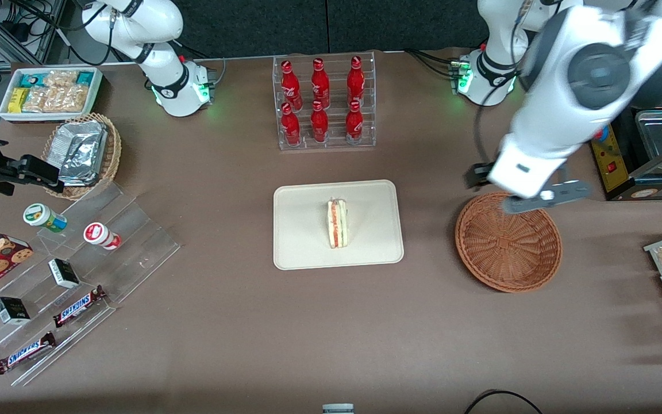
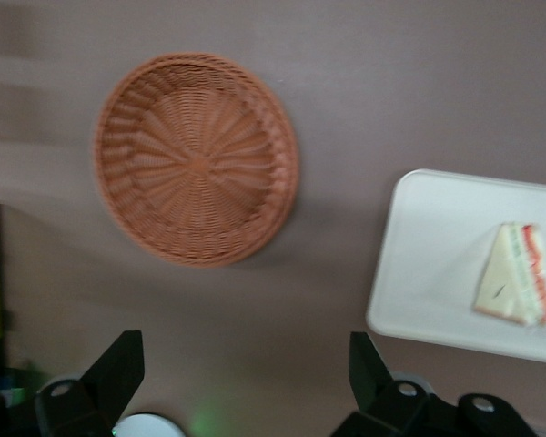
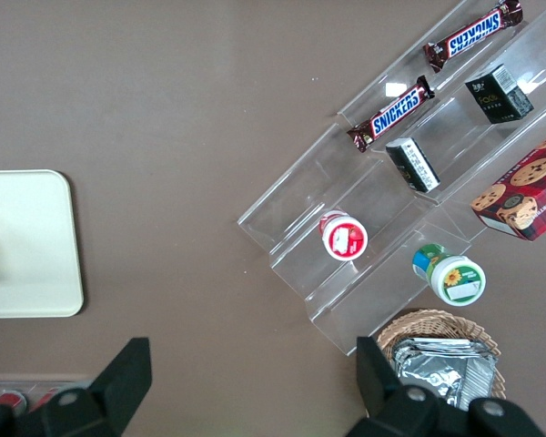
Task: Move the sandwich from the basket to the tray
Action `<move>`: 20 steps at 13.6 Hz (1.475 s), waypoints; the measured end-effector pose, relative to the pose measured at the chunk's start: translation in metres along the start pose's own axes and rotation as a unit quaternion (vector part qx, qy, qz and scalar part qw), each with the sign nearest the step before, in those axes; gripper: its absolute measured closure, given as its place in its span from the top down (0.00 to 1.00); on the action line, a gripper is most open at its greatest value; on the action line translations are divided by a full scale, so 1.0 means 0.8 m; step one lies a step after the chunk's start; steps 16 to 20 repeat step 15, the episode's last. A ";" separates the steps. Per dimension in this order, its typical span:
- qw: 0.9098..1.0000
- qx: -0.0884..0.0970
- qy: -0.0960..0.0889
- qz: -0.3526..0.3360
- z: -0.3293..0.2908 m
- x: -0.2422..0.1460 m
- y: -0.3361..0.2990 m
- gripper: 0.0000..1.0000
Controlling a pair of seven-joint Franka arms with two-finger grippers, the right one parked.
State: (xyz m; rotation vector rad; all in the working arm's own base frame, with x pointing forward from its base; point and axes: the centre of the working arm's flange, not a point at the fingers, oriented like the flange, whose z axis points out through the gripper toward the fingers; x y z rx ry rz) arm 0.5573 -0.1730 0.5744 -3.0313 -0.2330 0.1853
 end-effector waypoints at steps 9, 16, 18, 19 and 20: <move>0.996 -0.016 -0.024 0.085 -0.040 -0.011 -0.201 1.00; 0.994 -0.018 -0.026 0.101 -0.043 -0.017 -0.216 1.00; 0.994 -0.018 -0.026 0.101 -0.043 -0.017 -0.216 1.00; 0.994 -0.018 -0.026 0.101 -0.043 -0.017 -0.216 1.00; 0.994 -0.018 -0.026 0.101 -0.043 -0.017 -0.216 1.00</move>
